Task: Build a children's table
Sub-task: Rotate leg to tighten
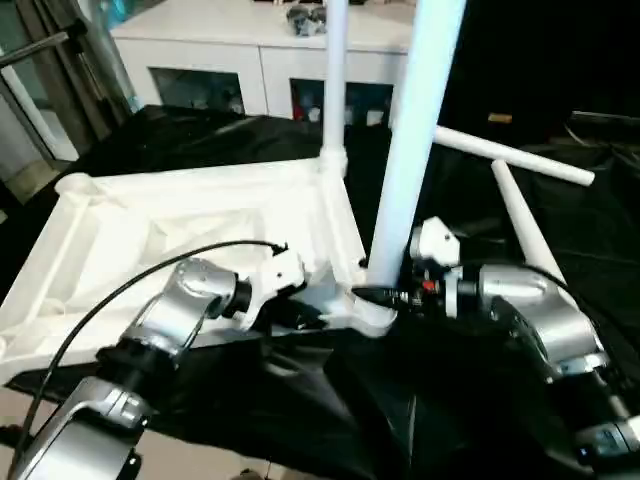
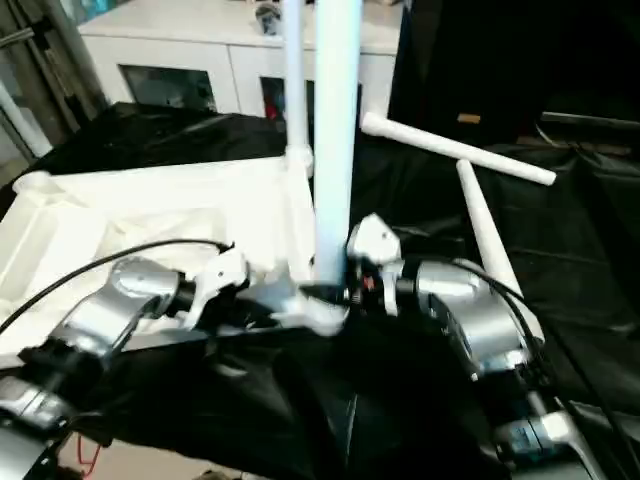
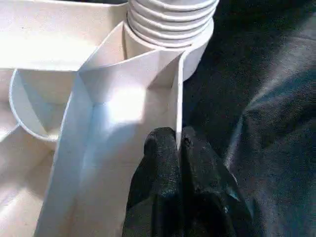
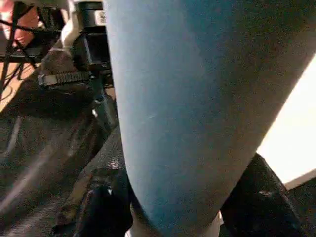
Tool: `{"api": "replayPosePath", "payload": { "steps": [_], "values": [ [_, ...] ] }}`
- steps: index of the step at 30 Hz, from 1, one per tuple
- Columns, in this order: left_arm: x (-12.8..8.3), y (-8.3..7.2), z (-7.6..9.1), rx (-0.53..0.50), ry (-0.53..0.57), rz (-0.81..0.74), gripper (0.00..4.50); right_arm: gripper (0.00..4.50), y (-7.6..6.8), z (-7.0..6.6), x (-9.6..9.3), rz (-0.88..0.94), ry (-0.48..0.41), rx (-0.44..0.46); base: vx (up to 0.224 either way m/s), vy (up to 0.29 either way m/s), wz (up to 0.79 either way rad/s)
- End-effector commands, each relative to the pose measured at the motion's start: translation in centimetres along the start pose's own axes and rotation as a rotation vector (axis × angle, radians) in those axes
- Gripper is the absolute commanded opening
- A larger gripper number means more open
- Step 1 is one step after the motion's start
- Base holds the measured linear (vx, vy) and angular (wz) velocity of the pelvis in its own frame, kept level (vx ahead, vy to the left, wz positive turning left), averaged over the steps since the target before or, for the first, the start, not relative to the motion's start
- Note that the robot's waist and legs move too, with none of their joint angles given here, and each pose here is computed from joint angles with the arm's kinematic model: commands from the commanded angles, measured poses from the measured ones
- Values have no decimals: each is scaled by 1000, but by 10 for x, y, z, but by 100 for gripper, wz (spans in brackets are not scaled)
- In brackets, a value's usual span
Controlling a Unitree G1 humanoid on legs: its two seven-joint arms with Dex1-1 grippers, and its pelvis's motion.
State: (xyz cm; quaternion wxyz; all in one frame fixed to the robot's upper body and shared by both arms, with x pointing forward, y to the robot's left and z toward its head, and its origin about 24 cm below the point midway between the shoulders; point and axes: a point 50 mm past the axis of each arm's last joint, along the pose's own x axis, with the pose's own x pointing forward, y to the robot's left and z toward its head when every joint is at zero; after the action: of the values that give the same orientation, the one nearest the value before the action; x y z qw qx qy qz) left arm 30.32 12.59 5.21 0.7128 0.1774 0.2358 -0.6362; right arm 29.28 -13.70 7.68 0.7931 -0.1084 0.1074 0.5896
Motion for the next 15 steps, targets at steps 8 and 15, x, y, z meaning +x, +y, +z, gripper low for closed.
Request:
{"api": "replayPosePath", "payload": {
  "steps": [8,15],
  "values": [
    [9,14,34,11,-114,144,0,188,0,-48,20,-240,123,177,0,0,0],
    [38,35,48,-108,-96,436,0,188,-22,-62,36,-586,135,397,0,0,0]
  ]
}}
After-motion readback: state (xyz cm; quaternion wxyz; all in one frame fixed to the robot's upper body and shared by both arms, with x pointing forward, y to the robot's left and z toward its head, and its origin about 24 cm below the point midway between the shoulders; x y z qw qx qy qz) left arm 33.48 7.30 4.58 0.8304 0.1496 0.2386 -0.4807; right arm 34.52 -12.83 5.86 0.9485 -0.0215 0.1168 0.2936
